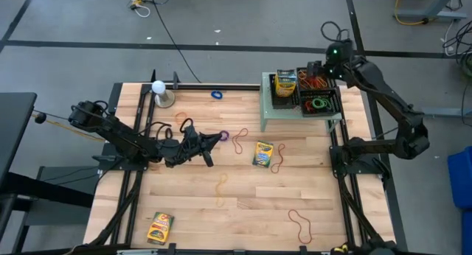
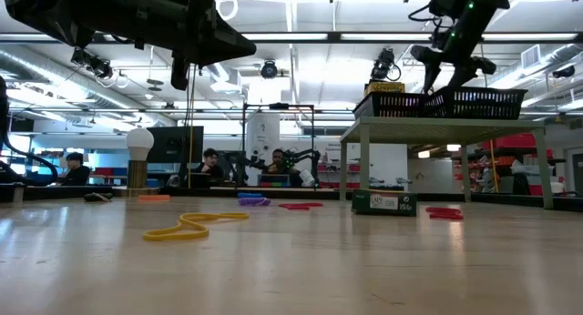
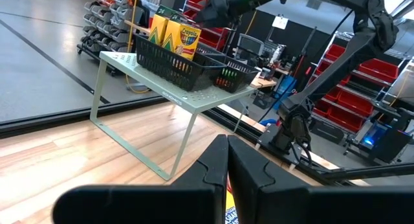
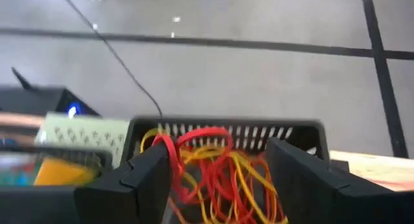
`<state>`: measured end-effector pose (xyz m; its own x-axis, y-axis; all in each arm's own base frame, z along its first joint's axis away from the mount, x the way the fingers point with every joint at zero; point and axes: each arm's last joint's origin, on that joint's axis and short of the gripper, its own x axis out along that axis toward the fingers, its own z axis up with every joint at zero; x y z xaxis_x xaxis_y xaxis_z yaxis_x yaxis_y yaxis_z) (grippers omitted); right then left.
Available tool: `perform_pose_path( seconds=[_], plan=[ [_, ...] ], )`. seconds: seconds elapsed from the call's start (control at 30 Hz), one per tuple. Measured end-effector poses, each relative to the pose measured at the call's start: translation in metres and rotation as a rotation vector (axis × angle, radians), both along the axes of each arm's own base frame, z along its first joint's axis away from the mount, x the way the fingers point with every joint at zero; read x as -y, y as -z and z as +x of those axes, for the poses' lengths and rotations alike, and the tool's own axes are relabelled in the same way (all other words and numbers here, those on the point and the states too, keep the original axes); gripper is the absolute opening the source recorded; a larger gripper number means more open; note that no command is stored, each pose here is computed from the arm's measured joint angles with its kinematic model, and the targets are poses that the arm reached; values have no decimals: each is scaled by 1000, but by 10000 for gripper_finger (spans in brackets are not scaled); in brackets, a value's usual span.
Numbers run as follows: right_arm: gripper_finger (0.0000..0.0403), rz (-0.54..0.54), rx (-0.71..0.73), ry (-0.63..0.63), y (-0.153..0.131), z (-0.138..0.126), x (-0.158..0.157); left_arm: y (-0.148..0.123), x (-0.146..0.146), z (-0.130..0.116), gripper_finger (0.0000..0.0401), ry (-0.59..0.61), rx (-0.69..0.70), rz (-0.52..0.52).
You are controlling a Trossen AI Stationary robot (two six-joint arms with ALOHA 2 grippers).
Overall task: Pick & Place Office Desk Supplies
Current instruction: Put the red rubber band into the top right black bin on the shelf
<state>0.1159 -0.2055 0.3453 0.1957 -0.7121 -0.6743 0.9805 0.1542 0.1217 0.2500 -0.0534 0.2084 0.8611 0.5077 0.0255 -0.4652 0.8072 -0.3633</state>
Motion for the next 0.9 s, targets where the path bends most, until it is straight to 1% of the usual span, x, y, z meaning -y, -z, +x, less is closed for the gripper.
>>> perform_pose_path(
  seconds=[0.2,0.3,0.47,0.57,0.67,0.77,0.9],
  plan=[
    [250,-10,73,38,-3,0,0,0,0,0,14,0,0,0],
    [250,-73,97,80,-10,-2,-2,0,0,0,14,0,0,0],
    [250,-171,124,123,-23,-1,-15,0,0,0,14,0,1,0],
    [249,-199,131,129,-28,1,-24,0,0,0,14,0,0,0],
    [249,-204,139,129,-30,4,-30,0,0,0,14,0,1,0],
    [249,-193,161,143,-23,8,-32,0,0,0,14,0,1,0],
    [250,-136,177,174,5,12,-29,0,0,0,14,0,0,0]
  ],
)
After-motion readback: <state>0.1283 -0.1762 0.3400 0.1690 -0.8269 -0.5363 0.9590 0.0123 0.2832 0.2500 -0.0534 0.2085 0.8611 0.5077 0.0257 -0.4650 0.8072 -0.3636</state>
